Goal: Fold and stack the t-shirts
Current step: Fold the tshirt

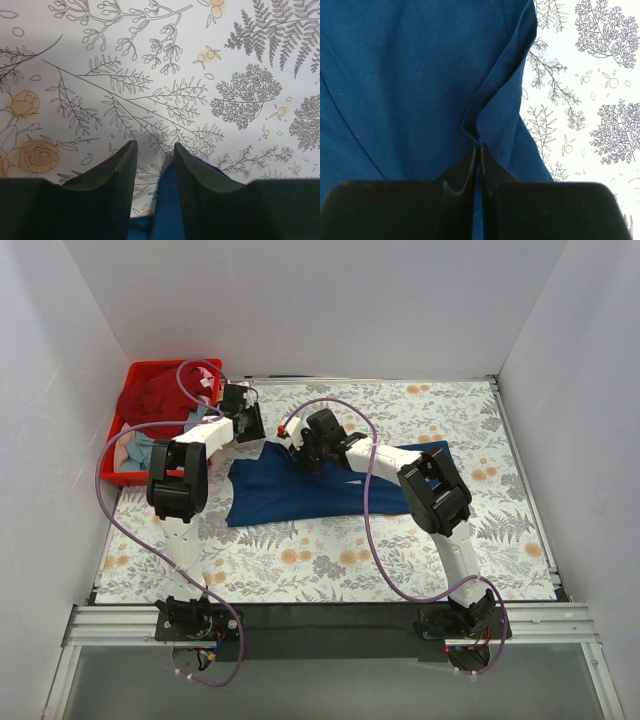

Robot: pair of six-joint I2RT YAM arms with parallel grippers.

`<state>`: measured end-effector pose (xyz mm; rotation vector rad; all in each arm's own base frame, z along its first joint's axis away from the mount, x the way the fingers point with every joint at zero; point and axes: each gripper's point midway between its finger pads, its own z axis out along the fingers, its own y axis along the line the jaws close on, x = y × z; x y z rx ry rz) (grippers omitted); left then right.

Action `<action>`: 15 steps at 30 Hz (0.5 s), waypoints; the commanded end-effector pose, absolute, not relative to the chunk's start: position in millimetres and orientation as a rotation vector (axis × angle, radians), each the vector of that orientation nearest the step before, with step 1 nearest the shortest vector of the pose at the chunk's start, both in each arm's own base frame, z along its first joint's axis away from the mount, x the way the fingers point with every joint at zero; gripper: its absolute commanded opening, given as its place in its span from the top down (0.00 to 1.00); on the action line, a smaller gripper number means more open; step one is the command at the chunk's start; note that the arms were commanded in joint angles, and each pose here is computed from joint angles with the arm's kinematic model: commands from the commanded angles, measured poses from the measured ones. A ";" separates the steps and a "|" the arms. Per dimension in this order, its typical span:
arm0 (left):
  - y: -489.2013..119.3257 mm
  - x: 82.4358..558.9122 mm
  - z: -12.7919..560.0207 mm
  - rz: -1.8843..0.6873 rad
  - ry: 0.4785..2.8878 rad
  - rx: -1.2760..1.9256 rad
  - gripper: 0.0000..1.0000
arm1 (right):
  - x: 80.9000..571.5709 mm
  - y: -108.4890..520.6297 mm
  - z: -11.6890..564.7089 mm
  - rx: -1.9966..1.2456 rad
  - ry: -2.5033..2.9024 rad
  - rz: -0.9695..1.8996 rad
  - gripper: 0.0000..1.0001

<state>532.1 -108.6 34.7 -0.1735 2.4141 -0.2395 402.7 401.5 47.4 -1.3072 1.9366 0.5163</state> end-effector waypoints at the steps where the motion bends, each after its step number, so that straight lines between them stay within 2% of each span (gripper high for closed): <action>1: -97.3 538.3 63.6 -0.378 2.355 -0.201 0.66 | 410.4 412.5 66.2 -1.279 1.885 0.547 0.93; 8: -109.2 538.2 92.1 -0.554 2.300 -0.560 0.57 | 411.4 411.1 65.7 -1.270 1.890 0.541 0.93; 15: -119.0 526.1 80.8 -0.620 2.374 -0.743 0.52 | 409.3 402.4 54.7 -1.306 1.882 0.485 0.93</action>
